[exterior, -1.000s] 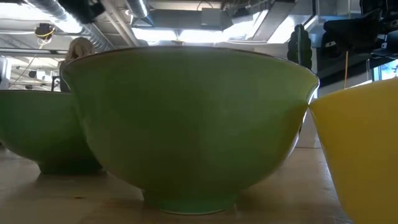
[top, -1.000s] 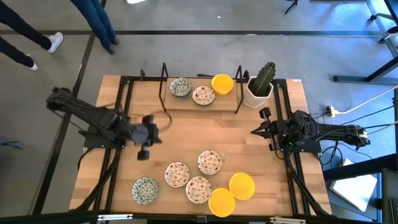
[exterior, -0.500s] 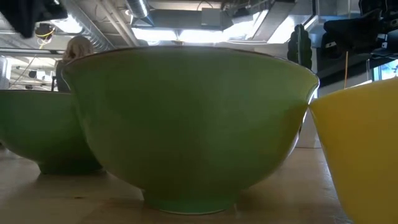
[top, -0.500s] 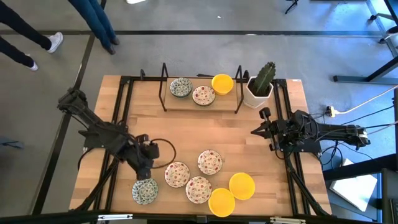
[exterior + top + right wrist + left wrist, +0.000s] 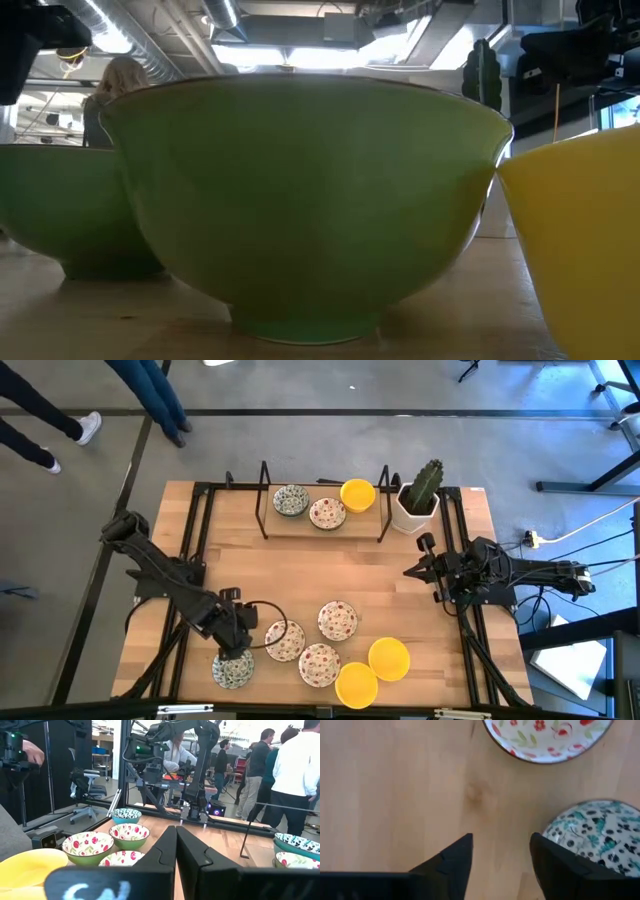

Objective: Pick & Place Mini bowls
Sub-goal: Stack the blue patterned bowl on the blue patterned bowl on the shelf

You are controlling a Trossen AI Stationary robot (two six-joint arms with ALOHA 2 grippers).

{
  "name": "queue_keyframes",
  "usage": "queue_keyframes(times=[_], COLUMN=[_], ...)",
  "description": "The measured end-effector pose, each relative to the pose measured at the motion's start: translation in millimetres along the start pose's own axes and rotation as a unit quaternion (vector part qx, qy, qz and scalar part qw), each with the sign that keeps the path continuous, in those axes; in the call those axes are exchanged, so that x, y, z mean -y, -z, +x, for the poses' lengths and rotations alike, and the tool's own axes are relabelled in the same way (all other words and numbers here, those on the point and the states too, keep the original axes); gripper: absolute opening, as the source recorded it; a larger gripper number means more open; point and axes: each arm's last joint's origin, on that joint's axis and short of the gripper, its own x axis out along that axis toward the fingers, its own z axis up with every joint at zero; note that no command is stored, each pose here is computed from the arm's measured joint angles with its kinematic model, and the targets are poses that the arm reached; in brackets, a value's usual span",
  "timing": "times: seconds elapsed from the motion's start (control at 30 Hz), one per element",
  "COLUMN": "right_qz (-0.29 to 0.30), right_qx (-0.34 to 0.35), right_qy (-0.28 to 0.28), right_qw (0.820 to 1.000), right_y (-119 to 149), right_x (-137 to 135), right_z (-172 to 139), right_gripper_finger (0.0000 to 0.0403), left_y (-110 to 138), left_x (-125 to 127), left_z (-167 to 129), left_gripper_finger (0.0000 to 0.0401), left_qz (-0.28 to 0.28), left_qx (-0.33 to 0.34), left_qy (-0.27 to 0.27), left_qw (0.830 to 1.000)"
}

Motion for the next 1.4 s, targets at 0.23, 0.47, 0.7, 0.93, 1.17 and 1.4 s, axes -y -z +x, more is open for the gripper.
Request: queue_keyframes(times=[0.23,0.47,0.7,0.93,1.17,1.4], right_qz=[0.003,0.003,0.004,0.006,0.007,0.007], right_qx=[-0.009,-0.01,-0.011,-0.014,-0.015,-0.015], right_qy=[0.0,0.001,0.0,0.0,0.0,0.0], right_qw=[1.0,1.0,1.0,1.0,1.0,1.0], right_y=[2,2,2,3,3,3], right_x=[0,0,0,0,0,0], right_z=[0,0,0,0,0,0], right_gripper_finger=[0.001,0.001,0.001,0.001,0.001,0.001], left_y=[6,12,14,15,15,15], left_x=[11,27,38,43,45,44], left_z=[11,29,50,69,76,76], left_gripper_finger=[0.0236,0.0239,0.024,0.0239,0.0239,0.0218], left_qz=[-0.001,-0.019,-0.02,0.001,0.028,0.029], left_qx=[-0.037,-0.077,-0.107,-0.127,-0.134,-0.13], left_qy=[0.004,0.0,-0.01,-0.034,-0.039,-0.04], left_qw=[0.999,0.997,0.994,0.991,0.99,0.99])
